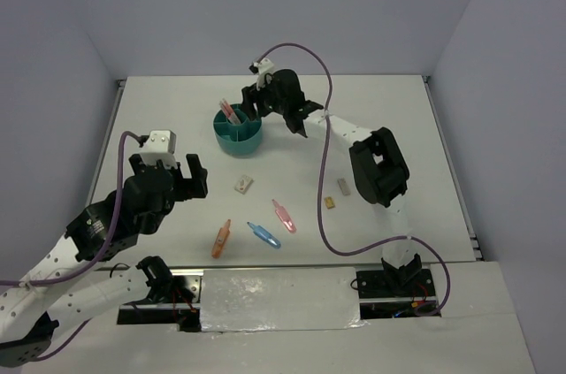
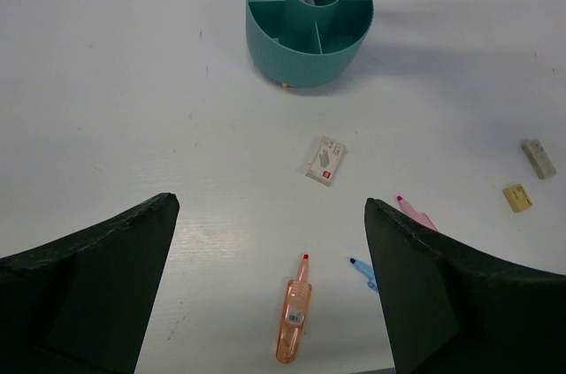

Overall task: Sort the stationery into containers
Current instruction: Place the stationery in the storage box, then pick up the stationery from the center of the board.

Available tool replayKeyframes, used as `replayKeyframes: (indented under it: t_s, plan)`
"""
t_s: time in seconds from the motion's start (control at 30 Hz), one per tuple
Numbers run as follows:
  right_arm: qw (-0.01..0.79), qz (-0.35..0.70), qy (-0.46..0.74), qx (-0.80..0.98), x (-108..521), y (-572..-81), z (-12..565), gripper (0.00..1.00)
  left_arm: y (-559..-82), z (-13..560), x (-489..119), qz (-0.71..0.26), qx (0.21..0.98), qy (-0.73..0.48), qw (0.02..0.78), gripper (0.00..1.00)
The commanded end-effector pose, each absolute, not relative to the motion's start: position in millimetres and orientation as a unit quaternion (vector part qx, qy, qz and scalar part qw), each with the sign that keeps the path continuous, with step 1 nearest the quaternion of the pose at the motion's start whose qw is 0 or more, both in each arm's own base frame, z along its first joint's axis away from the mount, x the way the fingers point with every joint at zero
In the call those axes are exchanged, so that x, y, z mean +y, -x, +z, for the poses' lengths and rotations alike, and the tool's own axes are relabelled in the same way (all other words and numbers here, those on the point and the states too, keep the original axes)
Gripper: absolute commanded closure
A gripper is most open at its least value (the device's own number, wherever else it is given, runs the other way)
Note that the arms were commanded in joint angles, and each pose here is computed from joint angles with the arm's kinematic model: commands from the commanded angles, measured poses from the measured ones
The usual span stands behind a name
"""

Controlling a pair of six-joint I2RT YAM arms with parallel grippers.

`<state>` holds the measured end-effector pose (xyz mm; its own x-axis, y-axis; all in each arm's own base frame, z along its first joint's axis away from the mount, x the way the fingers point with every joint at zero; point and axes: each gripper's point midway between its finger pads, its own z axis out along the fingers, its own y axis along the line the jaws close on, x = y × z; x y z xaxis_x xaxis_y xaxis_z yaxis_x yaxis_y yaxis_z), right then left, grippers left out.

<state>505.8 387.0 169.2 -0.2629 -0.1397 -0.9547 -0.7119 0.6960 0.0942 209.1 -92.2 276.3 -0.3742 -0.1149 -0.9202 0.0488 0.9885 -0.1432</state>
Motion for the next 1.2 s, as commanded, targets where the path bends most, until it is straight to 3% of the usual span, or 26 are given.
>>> replayKeyframes:
  t_s: [0.0, 0.13, 0.23, 0.27, 0.33, 0.37, 0.47, 0.57, 0.73, 0.77, 0.93, 1.17]
  plan:
    - [0.589, 0.273, 0.267, 0.712, 374, -507, 251, 0.31, -213, 281, -91, -0.071, 0.82, 0.028, 0.567, 0.01]
    - [0.574, 0.248, 0.194, 0.756, 339, -485, 263, 0.31, -216, 276, -89, -0.054, 0.824, 0.036, 0.563, 0.01]
    - [0.531, 0.213, 0.105, 0.813, 302, -449, 249, 0.31, -219, 270, -92, -0.041, 0.833, 0.031, 0.551, 0.01]
    - [0.502, 0.196, 0.088, 0.838, 285, -430, 215, 0.3, -220, 266, -97, -0.047, 0.837, 0.019, 0.544, 0.0]
    - [0.504, 0.221, 0.046, 0.834, 267, -401, 227, 0.3, -229, 254, -116, -0.06, 0.847, -0.005, 0.529, 0.01]
    - [0.48, 0.214, 0.036, 0.85, 255, -382, 198, 0.29, -232, 246, -126, -0.068, 0.854, -0.019, 0.515, 0.01]
    - [0.475, 0.255, 0.055, 0.84, 242, -335, 208, 0.29, -247, 199, -163, -0.059, 0.905, -0.038, 0.419, 0.01]
    - [0.446, 0.294, 0.092, 0.84, 245, -295, 201, 0.28, -267, 184, -193, -0.097, 0.913, -0.046, 0.394, 0.01]
    - [0.421, 0.25, 0.091, 0.867, 236, -266, 171, 0.24, -277, 191, -195, -0.132, 0.906, 0.005, 0.401, 0.01]
    - [0.409, 0.201, 0.085, 0.886, 224, -262, 154, 0.23, -275, 198, -189, -0.136, 0.902, 0.017, 0.41, 0.01]
    - [0.371, 0.098, 0.018, 0.923, 174, -247, 104, 0.23, -269, 199, -148, -0.083, 0.904, 0.045, 0.417, 0.01]
    - [0.312, 0.102, 0.036, 0.944, 175, -238, 57, 0.39, -256, 189, -143, -0.086, 0.914, 0.008, 0.396, 0.01]
